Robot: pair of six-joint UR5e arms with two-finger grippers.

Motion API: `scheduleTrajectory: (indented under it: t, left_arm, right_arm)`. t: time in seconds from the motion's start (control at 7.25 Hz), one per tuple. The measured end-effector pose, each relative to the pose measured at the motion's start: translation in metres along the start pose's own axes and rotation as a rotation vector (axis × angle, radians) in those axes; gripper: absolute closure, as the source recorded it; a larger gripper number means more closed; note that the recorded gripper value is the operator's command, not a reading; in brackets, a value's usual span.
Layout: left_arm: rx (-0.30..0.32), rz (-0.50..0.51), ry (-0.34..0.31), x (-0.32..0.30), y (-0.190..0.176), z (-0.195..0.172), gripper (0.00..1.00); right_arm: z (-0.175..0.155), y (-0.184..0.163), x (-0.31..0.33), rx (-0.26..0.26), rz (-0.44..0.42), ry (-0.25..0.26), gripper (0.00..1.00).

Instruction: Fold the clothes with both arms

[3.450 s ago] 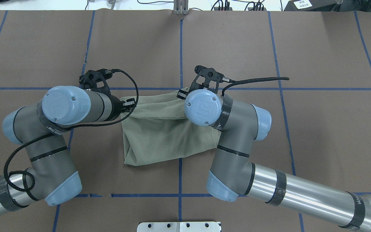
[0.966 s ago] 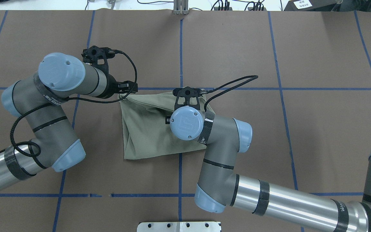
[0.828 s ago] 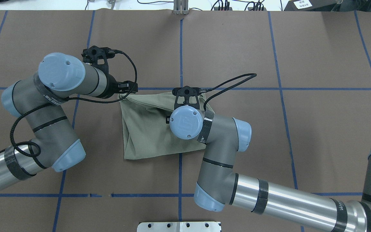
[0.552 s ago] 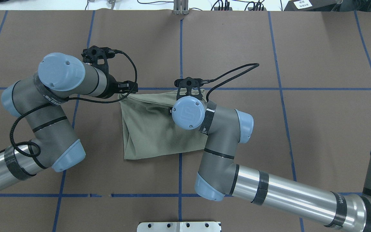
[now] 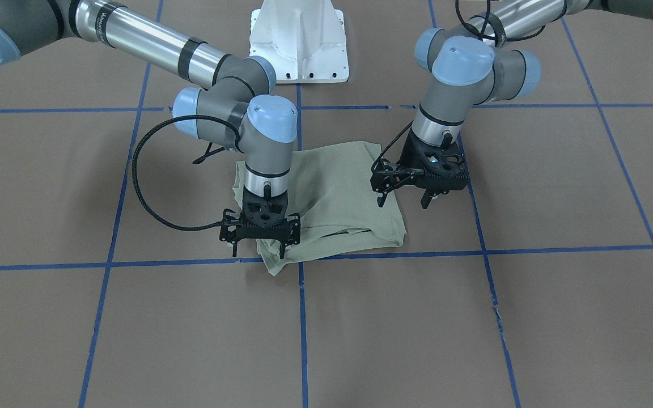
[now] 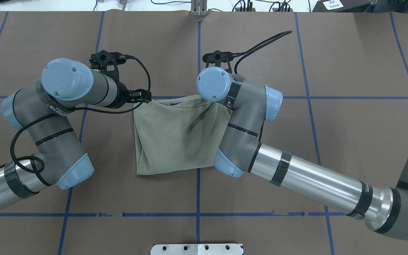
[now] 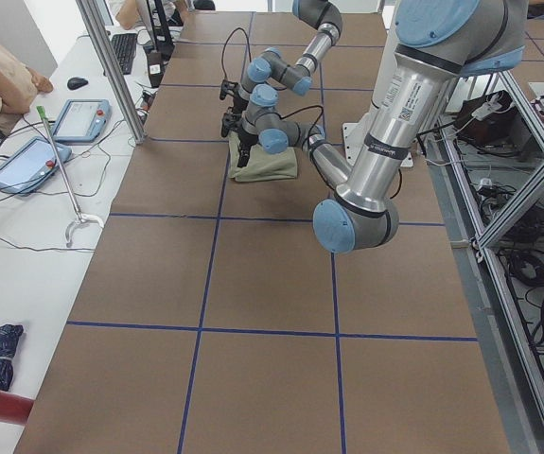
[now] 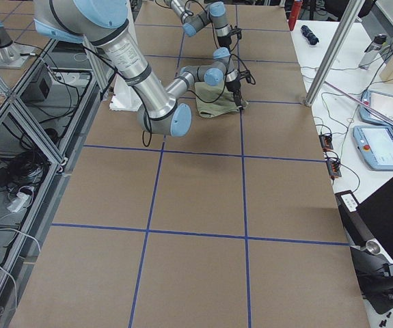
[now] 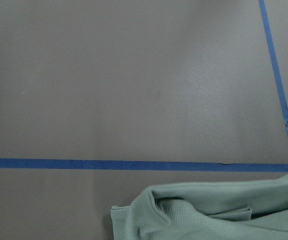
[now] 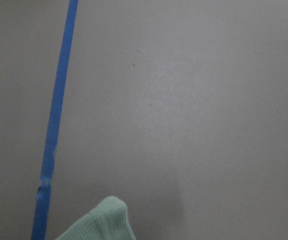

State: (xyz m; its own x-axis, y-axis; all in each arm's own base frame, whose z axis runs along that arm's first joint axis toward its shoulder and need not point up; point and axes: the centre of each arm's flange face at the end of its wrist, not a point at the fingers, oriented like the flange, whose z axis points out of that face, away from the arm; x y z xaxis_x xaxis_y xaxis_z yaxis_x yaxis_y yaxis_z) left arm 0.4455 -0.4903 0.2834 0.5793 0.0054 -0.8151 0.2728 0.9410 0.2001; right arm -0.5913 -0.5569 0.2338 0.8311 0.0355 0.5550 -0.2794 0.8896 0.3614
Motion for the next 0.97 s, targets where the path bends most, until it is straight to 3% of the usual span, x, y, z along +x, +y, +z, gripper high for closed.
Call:
scheduleTrajectory:
  t: [0.28, 0.69, 0.97]
  left_arm:
    - [-0.002, 0.0, 0.0, 0.0, 0.001, 0.001, 0.0]
    - [-0.029, 0.0, -0.011, 0.004, 0.017, 0.014, 0.0]
    - [-0.072, -0.029, 0.014, 0.023, 0.052, 0.018, 0.01]
  right_arm:
    - [-0.013, -0.038, 0.001, -0.003, 0.002, -0.021, 0.0]
    - [-0.026, -0.042, -0.005, -0.06, 0.007, -0.093, 0.0]
    - [-0.028, -0.042, -0.006, -0.068, 0.009, -0.113, 0.0]
